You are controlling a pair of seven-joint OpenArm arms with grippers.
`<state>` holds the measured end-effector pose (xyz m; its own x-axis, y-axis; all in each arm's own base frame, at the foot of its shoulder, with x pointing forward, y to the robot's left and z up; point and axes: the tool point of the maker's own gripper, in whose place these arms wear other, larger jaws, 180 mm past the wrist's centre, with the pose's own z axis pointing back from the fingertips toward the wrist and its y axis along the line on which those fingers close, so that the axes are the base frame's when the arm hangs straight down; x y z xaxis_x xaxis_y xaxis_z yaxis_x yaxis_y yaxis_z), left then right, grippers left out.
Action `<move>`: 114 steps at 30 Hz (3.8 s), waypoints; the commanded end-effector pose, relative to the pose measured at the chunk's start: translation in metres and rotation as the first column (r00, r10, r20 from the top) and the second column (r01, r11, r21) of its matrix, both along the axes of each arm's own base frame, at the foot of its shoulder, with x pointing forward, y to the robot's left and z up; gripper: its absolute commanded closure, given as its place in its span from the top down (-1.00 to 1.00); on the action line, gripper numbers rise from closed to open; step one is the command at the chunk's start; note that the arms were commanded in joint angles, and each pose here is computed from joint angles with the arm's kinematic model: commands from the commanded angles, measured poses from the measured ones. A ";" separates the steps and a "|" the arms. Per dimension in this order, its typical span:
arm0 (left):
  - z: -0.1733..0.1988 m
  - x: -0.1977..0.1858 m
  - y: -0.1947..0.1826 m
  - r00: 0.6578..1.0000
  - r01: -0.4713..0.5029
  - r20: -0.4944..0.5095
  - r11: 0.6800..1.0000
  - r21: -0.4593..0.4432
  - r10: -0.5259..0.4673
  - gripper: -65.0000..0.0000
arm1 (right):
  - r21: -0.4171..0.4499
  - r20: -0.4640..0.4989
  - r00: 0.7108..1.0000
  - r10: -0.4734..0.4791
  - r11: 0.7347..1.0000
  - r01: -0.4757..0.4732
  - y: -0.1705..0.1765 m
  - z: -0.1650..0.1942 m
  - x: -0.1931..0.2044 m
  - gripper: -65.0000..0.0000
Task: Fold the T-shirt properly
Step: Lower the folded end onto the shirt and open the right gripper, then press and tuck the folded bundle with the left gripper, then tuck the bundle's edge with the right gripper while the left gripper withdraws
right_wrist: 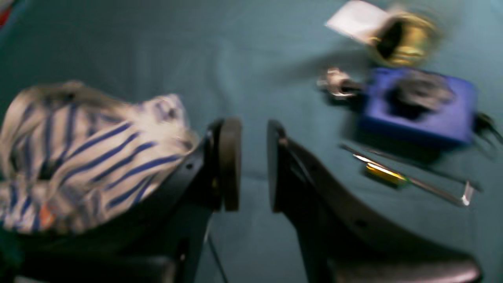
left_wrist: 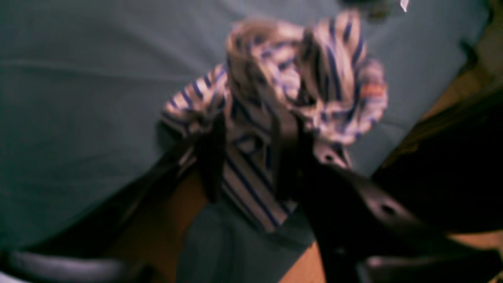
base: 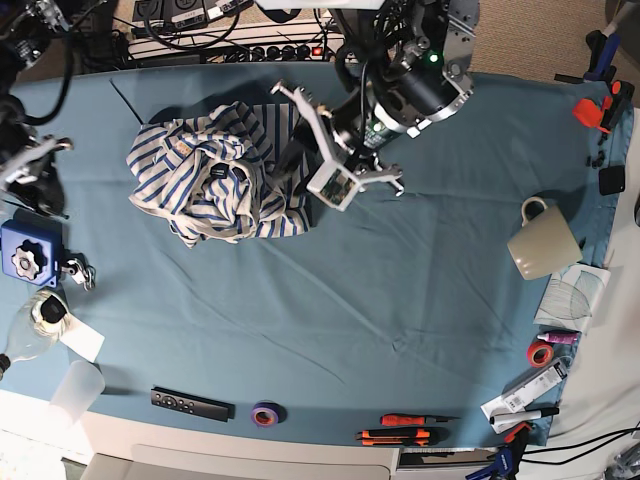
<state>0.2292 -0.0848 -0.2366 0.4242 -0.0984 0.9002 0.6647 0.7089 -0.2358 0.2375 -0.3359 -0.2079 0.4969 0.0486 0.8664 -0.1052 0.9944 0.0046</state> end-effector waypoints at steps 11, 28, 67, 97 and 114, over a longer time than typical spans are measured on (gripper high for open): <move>-0.014 0.027 -0.020 0.999 0.045 0.010 0.999 -0.005 -0.045 -1.00 | 0.011 -0.083 0.986 -0.144 0.989 0.145 -0.037 -0.019 -0.022 -0.62; 0.001 -0.010 -0.116 0.946 0.273 0.139 0.952 0.139 -0.292 -1.00 | -0.040 -0.130 0.974 -0.185 0.983 0.181 -0.046 -0.028 -0.030 -0.62; -0.088 0.049 -0.058 0.985 0.167 -0.047 0.846 0.507 -0.166 -1.00 | -0.042 -0.114 0.975 -0.188 0.982 0.185 -0.047 -0.026 -0.029 -0.62; -0.111 0.045 0.037 0.980 0.142 -0.194 0.848 0.510 -0.047 -1.00 | -0.036 -0.063 0.981 -0.185 0.982 0.183 -0.047 -0.019 -0.023 -0.62; -0.088 0.060 0.074 0.992 0.008 -0.113 0.855 0.519 0.059 -1.00 | 0.010 -0.050 0.998 -0.039 0.999 0.039 -0.006 -0.029 0.004 -0.62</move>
<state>0.2818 -0.0090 -0.3376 0.5596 -0.5396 0.6290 0.6417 0.7624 0.0830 0.2350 -0.3389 -0.2524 0.5806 -0.0115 0.8141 -0.0503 0.9975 0.0500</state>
